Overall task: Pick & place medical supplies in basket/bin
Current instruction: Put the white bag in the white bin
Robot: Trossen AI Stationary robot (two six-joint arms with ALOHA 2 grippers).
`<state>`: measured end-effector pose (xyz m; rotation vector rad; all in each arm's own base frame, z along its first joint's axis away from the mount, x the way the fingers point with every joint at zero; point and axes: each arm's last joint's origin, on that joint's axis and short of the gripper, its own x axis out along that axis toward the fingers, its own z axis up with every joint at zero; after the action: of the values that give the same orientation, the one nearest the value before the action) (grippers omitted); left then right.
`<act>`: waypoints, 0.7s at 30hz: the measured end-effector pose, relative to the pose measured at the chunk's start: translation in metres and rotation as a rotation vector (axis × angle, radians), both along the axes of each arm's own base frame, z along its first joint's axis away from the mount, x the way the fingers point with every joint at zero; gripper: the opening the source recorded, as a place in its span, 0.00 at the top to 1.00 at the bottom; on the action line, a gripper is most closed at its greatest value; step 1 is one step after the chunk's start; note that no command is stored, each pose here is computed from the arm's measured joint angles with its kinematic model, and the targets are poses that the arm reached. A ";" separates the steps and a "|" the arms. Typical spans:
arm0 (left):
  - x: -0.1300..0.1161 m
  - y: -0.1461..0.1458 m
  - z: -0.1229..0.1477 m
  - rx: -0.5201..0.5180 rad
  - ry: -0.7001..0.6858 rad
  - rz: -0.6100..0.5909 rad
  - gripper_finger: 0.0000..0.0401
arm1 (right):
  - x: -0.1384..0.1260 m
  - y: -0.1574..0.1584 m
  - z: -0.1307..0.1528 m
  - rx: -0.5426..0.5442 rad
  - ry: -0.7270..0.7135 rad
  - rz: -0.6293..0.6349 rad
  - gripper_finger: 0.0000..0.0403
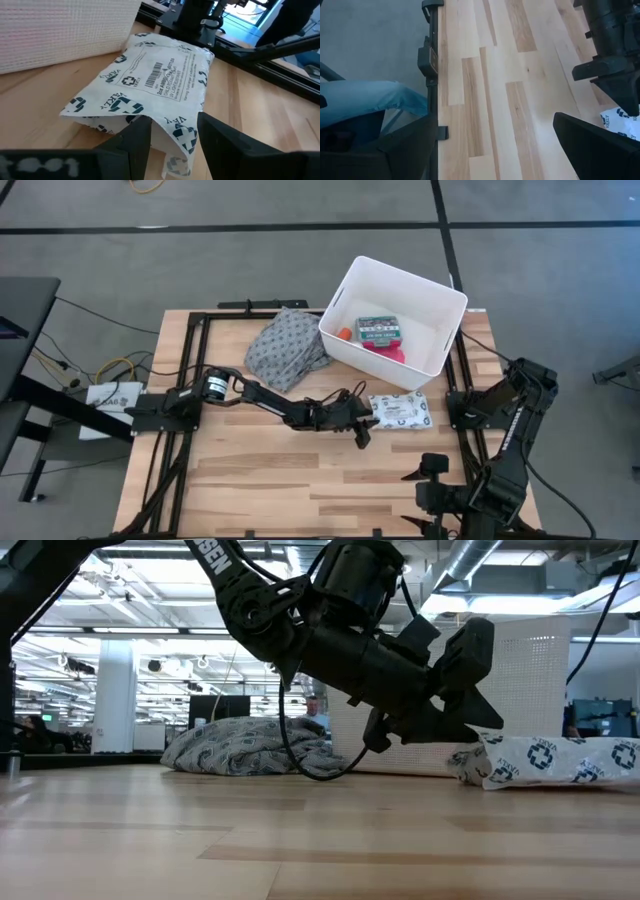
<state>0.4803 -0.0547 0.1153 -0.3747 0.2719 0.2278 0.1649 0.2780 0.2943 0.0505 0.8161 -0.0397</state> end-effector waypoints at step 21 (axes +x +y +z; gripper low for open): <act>0.039 0.000 -0.031 -0.057 -0.038 0.064 0.62 | 0.002 -0.001 0.000 0.002 0.003 -0.005 0.03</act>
<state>0.5190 -0.0548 0.0839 -0.4437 0.2298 0.2758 0.1667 0.2769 0.2947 0.0546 0.8189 -0.0432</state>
